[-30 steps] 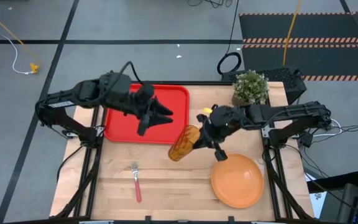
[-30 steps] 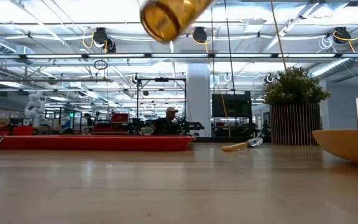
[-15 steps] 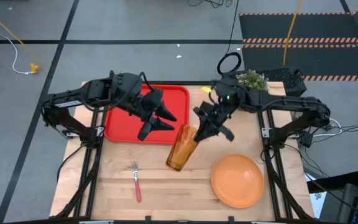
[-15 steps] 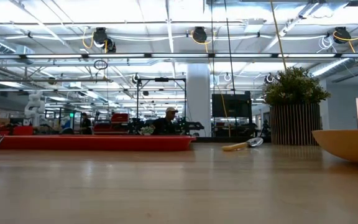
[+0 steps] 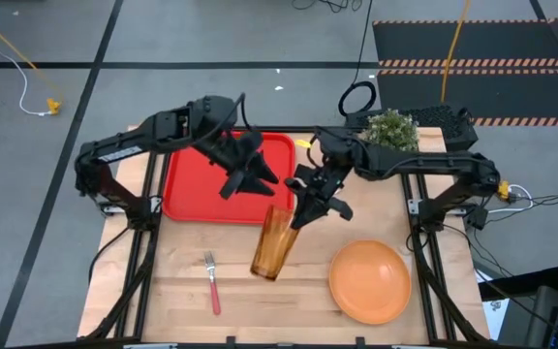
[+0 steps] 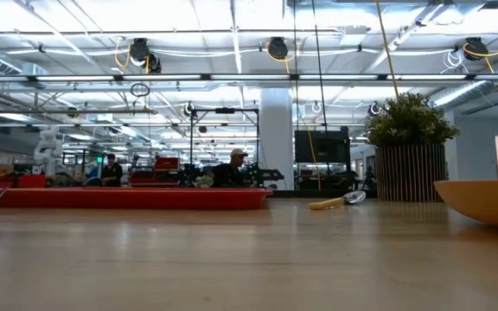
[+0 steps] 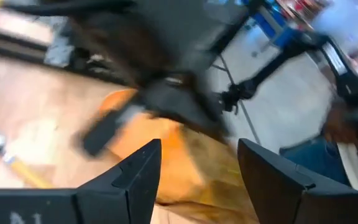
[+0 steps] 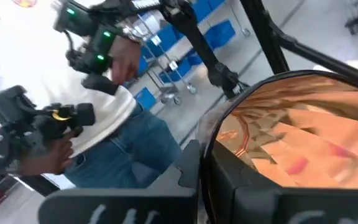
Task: Pick and place plate/cup/fork/spoon on tray
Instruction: Put the orange cup on the red tray
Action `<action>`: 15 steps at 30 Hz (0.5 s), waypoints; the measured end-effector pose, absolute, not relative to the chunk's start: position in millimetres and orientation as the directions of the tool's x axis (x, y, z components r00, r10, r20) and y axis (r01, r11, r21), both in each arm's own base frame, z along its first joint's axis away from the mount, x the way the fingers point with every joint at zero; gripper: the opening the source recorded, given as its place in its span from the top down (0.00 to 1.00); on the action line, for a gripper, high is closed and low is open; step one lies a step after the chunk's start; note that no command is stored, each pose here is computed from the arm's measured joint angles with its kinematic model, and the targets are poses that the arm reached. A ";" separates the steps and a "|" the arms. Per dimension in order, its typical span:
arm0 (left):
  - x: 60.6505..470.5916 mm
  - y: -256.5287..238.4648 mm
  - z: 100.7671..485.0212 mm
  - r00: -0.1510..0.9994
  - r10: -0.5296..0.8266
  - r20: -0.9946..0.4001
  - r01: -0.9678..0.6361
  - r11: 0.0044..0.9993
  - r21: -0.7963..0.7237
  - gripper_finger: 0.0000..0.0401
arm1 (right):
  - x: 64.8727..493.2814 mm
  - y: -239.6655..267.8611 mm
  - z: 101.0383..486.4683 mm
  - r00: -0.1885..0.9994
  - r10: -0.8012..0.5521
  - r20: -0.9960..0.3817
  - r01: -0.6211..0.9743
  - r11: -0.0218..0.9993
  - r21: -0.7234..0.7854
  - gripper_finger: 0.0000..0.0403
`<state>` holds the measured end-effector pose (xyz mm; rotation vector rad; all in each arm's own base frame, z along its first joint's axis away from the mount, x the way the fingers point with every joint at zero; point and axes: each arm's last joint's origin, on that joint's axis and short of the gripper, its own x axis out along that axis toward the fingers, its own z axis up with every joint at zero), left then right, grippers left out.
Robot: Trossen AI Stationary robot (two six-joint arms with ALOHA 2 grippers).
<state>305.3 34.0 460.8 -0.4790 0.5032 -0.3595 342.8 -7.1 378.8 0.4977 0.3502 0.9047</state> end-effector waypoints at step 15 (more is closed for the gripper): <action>283.6 46.6 463.7 0.844 -0.293 -0.449 -0.098 0.739 -0.667 0.46 | 355.7 -13.4 372.1 0.821 0.556 -0.131 -0.404 0.728 0.554 1.00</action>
